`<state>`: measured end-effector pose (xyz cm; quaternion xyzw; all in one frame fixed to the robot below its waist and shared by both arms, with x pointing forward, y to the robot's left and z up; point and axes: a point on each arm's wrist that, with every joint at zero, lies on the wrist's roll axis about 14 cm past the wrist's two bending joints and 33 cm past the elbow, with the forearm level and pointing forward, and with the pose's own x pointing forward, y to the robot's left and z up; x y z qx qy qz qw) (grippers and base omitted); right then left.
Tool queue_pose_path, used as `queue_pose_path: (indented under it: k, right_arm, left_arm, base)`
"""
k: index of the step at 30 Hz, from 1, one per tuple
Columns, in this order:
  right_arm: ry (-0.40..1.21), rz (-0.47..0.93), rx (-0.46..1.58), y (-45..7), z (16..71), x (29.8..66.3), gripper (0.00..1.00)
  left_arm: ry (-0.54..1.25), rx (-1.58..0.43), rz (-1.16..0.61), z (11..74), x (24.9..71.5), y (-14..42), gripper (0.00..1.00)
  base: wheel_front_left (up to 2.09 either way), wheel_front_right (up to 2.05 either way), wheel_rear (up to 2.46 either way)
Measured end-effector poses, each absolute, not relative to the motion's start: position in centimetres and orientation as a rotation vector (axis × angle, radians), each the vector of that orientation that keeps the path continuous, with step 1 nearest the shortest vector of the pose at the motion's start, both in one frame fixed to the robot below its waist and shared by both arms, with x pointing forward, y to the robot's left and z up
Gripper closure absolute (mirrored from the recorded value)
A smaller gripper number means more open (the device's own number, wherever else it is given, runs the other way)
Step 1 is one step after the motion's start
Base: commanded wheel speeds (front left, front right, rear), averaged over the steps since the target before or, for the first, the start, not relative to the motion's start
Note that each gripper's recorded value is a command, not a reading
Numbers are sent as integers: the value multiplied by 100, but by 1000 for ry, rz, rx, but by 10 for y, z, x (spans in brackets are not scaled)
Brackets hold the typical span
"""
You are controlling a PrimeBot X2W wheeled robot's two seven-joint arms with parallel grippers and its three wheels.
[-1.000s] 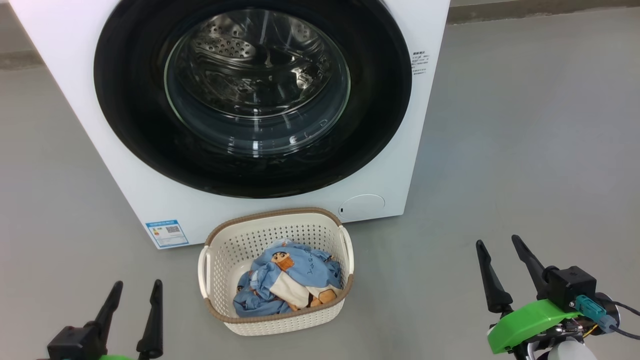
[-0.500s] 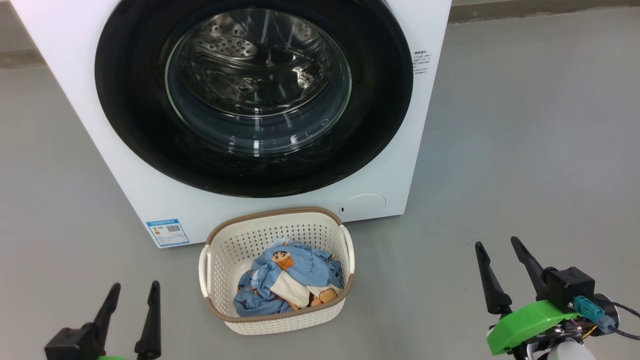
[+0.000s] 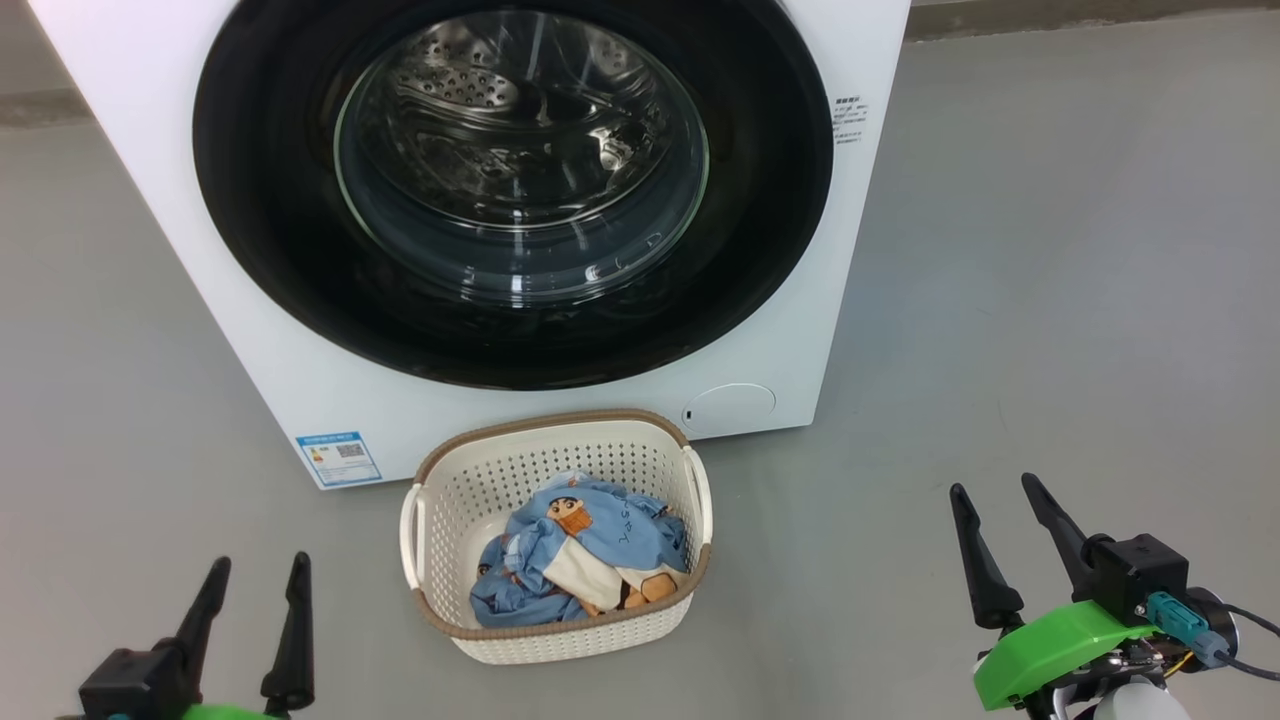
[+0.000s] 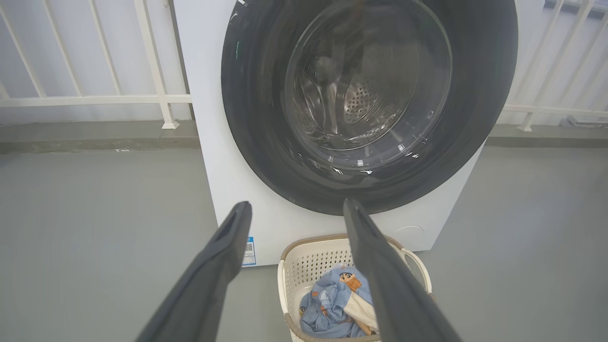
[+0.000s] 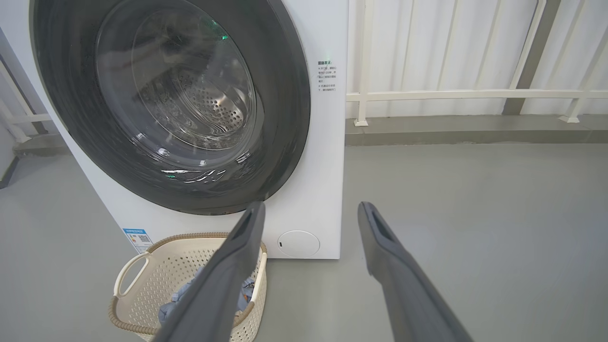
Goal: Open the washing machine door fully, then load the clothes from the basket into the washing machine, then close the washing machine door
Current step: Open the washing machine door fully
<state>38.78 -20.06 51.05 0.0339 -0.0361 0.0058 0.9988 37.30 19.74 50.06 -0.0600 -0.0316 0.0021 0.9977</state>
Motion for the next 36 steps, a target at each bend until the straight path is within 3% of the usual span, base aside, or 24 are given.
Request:
queue_pose_path:
  k: [9,27,36]
  right_arm:
    - [-67,16,70,-198,509,390,0]
    - [-61,10,71,-200,506,391,0]
    - [-68,5,70,-202,508,392,0]
  left_arm:
    - [-81,-118,14,506,374,202,0]
    - [-113,-114,34,516,379,210,0]
    - [-107,-109,19,514,381,204,0]
  base:
    - [59,59,-118]
    - [114,114,-228]
    - [46,46,-93]
